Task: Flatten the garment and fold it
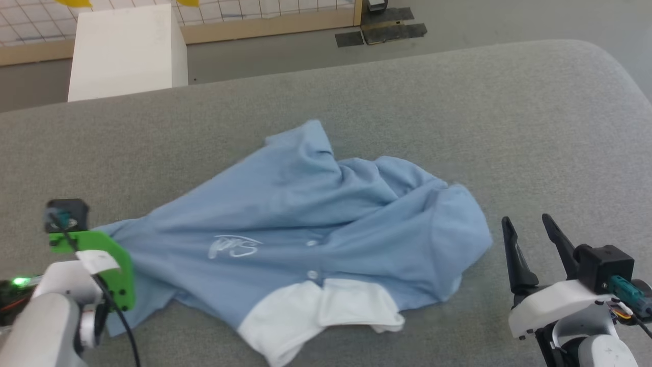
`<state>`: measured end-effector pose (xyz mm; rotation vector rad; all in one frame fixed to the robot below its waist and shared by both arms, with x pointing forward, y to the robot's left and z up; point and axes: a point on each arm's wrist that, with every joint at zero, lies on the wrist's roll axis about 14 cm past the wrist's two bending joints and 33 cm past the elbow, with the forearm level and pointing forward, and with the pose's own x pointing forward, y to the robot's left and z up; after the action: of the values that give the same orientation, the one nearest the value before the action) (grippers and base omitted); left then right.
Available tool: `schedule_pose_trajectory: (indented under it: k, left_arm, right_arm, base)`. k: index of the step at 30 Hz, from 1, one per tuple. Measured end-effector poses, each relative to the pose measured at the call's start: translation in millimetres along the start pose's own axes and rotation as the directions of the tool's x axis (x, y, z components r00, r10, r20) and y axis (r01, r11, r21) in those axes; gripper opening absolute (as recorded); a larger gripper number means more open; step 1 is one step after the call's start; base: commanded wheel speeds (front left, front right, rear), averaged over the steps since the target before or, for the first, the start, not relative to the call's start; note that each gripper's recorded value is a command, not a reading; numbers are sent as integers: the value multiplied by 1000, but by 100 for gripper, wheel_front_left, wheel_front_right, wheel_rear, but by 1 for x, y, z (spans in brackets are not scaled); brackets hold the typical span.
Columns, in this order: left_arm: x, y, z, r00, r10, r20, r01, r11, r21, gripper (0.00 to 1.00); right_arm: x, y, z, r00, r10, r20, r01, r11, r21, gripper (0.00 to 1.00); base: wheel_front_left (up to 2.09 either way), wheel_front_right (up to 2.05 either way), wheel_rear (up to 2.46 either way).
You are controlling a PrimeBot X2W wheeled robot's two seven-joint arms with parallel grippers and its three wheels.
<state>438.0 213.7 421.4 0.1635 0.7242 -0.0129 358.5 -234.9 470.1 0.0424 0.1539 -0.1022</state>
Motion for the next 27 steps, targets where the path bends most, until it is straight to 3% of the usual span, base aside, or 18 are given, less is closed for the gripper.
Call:
schedule_pose_trajectory:
  k: [4,5,6,7,13,17,21,27]
  left_arm:
    - [12,30,-12,995,93,-24,-94,994,-58,0]
    - [15,34,-11,994,113,-7,-113,991,-74,16]
    - [16,37,-10,992,124,10,-123,989,-82,80]
    - [19,38,-8,991,130,35,-127,988,-86,100]
    - [14,22,15,957,134,257,-90,980,-176,100]
    - [-8,15,43,867,166,470,-32,960,-279,100]
    - [-32,7,48,783,205,588,9,941,-339,100]
    - [-53,0,51,734,209,646,53,931,-362,100]
  right_arm:
    - [10,6,-2,1000,18,-8,-18,1000,-2,100]
    - [12,8,-4,1000,23,-13,-23,1000,-3,100]
    - [13,9,-5,999,26,-18,-26,1000,-3,100]
    - [14,11,-7,999,31,-23,-31,1000,-3,100]
    - [19,21,-19,995,60,-82,-61,998,-7,100]
    - [18,28,-34,981,79,-179,-84,996,-21,100]
    - [14,31,-62,935,84,-344,-99,995,-25,100]
    - [24,48,-83,849,117,-514,-155,987,-31,100]
  base:
    - [0,0,0]
    - [0,0,0]
    - [0,0,0]
    - [0,0,0]
    - [0,0,0]
    - [0,0,0]
    - [0,0,0]
    - [0,0,0]
